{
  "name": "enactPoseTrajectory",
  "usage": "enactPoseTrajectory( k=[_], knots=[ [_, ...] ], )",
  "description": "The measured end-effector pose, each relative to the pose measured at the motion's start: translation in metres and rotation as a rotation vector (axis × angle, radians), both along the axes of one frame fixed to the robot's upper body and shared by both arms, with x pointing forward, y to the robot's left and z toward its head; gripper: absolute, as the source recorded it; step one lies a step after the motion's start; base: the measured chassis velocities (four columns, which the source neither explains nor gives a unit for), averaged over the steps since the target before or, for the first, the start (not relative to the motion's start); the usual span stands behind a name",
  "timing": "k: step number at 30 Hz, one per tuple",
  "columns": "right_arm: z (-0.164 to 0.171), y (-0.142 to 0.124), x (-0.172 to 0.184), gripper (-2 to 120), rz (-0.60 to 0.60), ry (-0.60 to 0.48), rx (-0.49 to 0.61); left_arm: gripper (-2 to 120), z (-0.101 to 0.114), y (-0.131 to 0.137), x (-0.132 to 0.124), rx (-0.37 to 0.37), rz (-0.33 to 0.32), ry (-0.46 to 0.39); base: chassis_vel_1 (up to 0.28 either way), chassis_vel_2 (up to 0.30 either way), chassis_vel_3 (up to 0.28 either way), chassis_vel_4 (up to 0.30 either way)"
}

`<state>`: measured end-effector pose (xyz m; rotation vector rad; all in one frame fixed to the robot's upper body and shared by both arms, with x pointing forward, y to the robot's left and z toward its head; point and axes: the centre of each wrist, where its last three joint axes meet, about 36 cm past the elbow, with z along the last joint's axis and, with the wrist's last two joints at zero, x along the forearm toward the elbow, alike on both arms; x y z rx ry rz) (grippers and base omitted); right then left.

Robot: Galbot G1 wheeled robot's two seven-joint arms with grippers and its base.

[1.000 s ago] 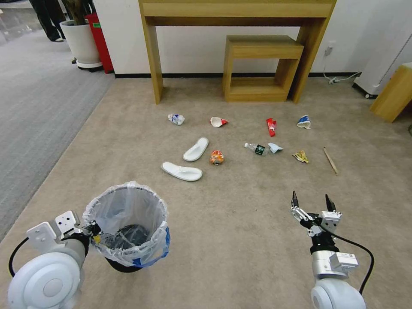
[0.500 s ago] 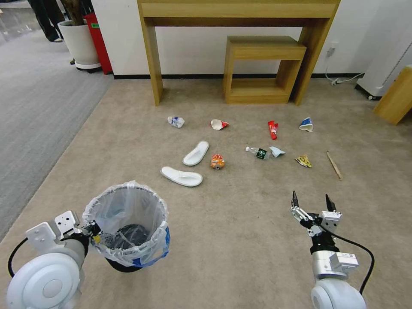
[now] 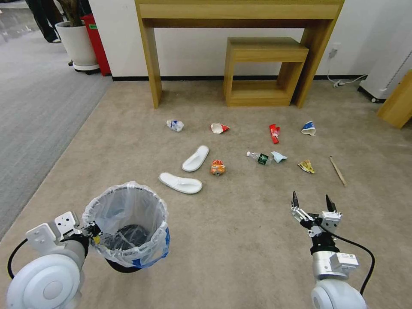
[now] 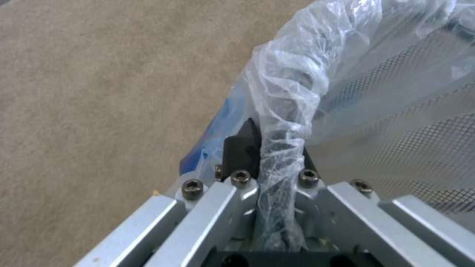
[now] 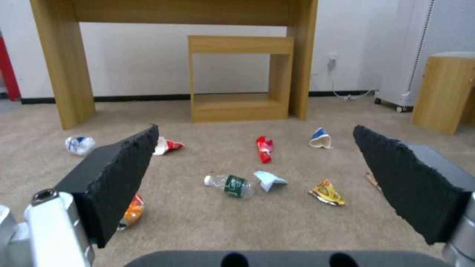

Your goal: Pick up the trash bin and place the garbage on the floor into it.

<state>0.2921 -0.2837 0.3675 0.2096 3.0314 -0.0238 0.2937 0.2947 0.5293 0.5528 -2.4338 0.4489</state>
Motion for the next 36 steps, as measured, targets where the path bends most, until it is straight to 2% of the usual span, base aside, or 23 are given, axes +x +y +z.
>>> enactPoseTrajectory(
  k=[28,36],
  knots=[
    [0.0042,0.0013,-0.0032,100,-0.004,0.006,0.002,1,0.002,-0.0008,-0.0016,0.004,-0.004,-0.006,-0.101,0.105,0.103,-0.107],
    [0.0055,0.003,0.0004,100,-0.009,-0.021,0.01,1,0.0007,0.0023,-0.0003,0.008,0.005,-0.004,-0.062,0.063,0.067,-0.05]
  ],
)
